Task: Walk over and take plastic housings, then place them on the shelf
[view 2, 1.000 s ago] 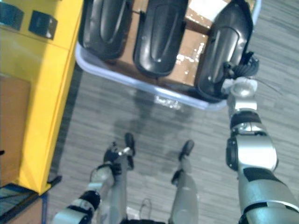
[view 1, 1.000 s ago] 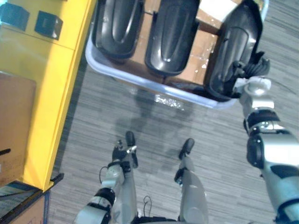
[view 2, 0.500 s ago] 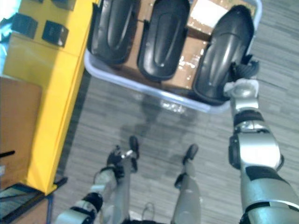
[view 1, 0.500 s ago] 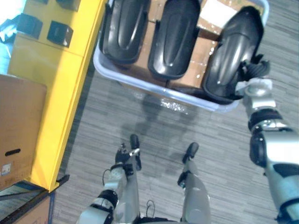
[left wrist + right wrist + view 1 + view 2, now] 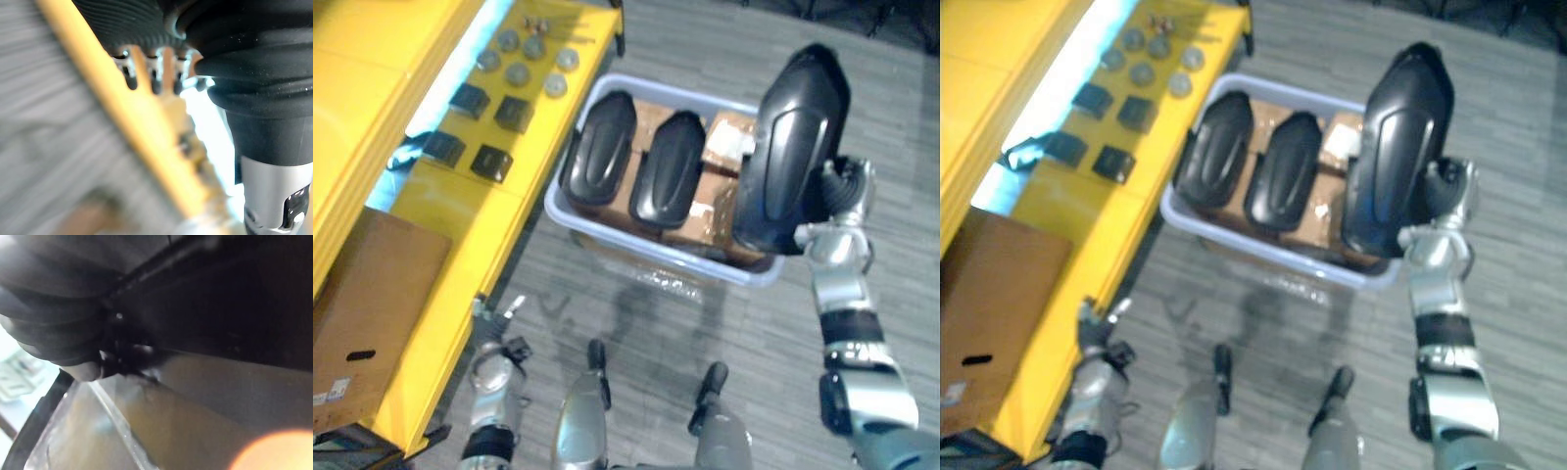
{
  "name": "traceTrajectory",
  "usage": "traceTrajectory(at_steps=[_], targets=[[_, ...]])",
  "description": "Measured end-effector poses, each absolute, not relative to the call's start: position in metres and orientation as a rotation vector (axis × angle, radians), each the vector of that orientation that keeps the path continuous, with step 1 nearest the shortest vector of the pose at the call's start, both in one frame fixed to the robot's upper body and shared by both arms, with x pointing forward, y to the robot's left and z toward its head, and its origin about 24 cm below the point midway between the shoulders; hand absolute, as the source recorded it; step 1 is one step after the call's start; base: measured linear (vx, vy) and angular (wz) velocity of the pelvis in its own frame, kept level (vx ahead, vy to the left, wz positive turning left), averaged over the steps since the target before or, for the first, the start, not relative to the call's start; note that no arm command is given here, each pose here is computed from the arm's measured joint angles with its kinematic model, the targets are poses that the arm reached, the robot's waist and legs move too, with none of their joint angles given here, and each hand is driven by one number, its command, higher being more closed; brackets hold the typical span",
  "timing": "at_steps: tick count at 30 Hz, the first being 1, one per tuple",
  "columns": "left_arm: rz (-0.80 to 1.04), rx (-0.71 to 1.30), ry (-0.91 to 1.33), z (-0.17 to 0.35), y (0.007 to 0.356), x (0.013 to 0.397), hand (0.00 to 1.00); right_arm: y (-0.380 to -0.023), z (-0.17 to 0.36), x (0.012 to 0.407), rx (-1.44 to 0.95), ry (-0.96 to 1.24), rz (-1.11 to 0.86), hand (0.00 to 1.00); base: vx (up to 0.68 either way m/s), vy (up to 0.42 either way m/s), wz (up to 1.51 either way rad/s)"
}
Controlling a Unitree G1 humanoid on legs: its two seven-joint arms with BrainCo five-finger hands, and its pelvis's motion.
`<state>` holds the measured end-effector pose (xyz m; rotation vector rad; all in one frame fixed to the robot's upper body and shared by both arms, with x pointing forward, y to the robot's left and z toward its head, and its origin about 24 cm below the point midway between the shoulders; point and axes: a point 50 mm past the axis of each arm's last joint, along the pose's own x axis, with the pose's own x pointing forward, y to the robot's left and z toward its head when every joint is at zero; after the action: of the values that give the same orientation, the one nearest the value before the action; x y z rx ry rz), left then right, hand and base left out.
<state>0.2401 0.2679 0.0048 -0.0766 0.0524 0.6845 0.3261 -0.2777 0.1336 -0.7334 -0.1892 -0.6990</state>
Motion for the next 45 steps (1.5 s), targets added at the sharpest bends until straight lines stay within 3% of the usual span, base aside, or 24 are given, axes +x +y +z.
traceTrajectory(at_steps=[5,9,14,21,37,45], targets=[[0.637,-0.008,-0.145,0.05,0.261,0.237,0.0,-0.273,0.142,0.302,-0.743,-0.28,-0.763,1.0,0.15,-0.003,0.05],[0.469,-0.038,-0.244,0.072,0.232,0.244,0.0,-0.253,0.148,0.297,-0.797,-0.353,-0.723,1.0,0.08,-0.006,-0.03],[0.102,-0.155,-0.304,0.092,0.166,0.266,0.0,-0.196,0.14,0.304,-0.929,-0.444,-0.434,1.0,0.03,0.002,0.04],[-0.211,-0.271,-0.352,0.121,0.109,0.283,0.0,-0.134,0.131,0.301,-0.989,-0.561,-0.192,1.0,-0.04,-0.008,-0.01],[-0.232,-0.137,-0.346,0.13,0.097,0.301,0.0,-0.133,0.134,0.303,-1.055,-0.585,-0.252,1.0,-0.05,-0.006,-0.04],[-0.075,-0.078,-0.395,0.136,0.083,0.3,0.0,-0.128,0.133,0.302,-1.077,-0.604,-0.287,1.0,0.0,0.0,0.0]])
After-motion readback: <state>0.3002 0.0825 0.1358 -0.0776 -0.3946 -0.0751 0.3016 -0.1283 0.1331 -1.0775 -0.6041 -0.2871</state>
